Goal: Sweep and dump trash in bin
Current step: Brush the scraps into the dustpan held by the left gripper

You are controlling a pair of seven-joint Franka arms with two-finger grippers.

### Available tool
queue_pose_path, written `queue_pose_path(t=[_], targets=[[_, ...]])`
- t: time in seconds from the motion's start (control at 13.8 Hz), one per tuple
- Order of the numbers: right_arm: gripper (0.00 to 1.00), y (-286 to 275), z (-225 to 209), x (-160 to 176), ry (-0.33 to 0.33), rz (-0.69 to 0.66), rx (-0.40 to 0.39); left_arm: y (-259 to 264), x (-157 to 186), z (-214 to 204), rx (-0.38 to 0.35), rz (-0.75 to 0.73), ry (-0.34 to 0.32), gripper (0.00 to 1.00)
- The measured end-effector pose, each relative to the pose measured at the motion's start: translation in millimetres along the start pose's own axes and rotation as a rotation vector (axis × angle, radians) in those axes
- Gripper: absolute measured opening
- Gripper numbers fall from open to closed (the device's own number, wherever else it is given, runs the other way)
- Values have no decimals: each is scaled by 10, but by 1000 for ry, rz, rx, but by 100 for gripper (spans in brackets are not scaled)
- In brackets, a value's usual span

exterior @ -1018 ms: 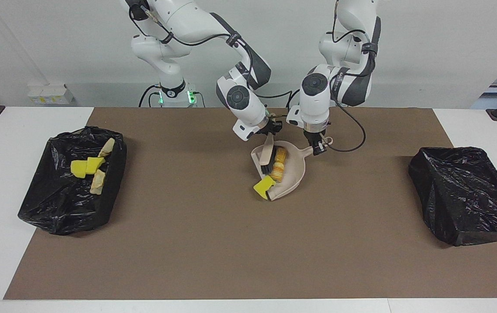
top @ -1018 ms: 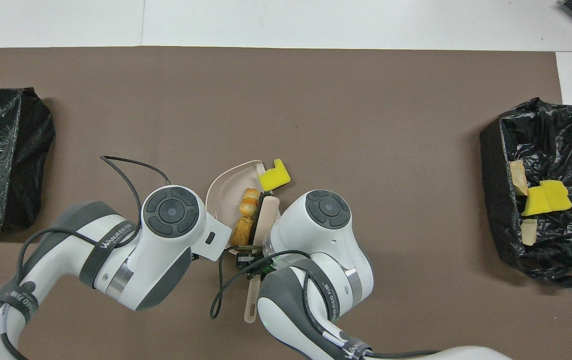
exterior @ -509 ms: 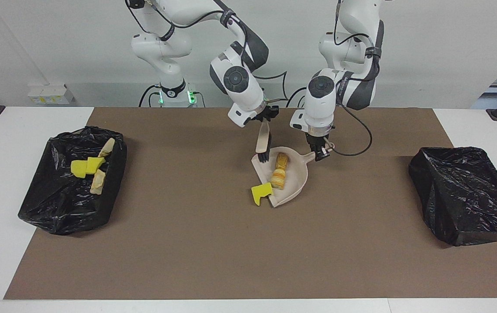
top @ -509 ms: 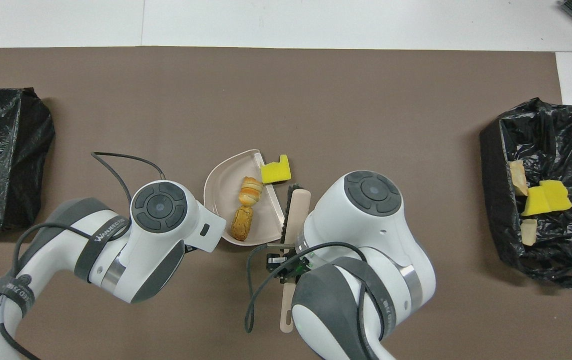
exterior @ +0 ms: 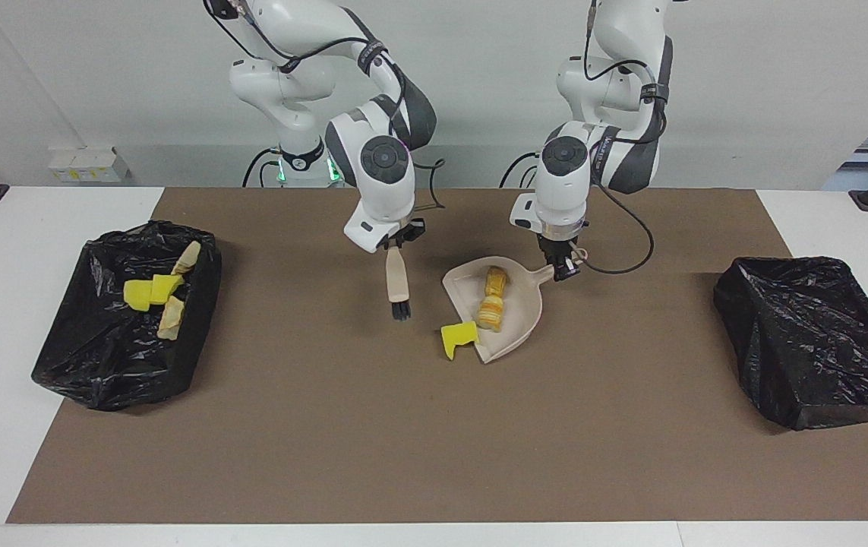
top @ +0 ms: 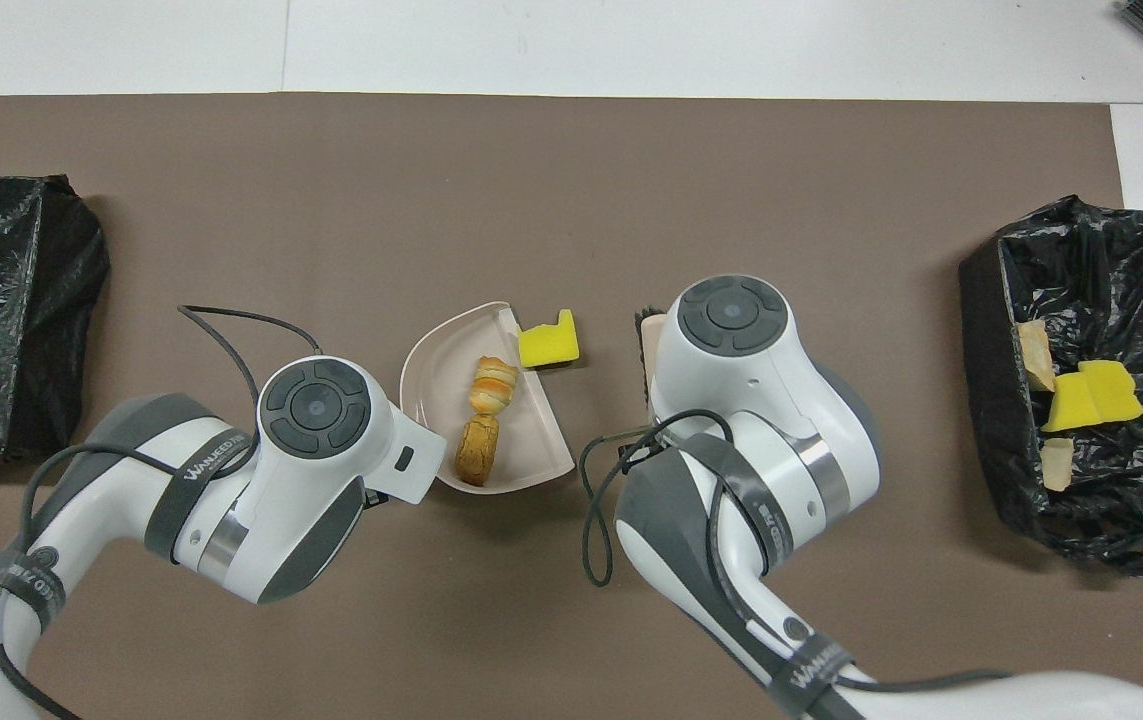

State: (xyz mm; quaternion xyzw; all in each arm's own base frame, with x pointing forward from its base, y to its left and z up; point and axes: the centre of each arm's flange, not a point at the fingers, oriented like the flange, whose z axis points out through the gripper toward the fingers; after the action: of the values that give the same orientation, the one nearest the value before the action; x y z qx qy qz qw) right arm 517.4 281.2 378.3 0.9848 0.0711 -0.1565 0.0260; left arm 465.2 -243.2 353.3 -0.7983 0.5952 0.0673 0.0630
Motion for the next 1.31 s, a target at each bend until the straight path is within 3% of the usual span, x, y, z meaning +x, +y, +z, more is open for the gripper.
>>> queue_pose_path(t=[0.29,0.51,0.8,1.02,1.31], targets=[[26,-9,214,628,-17,-20,2,42,-23,10,-23,3,-30,31],[26,-188,430,828,-52,-50,21,59,-19,-6,-24,4,-32,31],[26,-598,357,670,-51,-125,48,64,-18,-8,-25,5,-33,31],[26,-900,386,543,-50,-162,115,64,-18,-8,-25,5,-33,31],[26,-1182,419,325,-102,-203,160,66,-17,-14,-24,5,-33,31]])
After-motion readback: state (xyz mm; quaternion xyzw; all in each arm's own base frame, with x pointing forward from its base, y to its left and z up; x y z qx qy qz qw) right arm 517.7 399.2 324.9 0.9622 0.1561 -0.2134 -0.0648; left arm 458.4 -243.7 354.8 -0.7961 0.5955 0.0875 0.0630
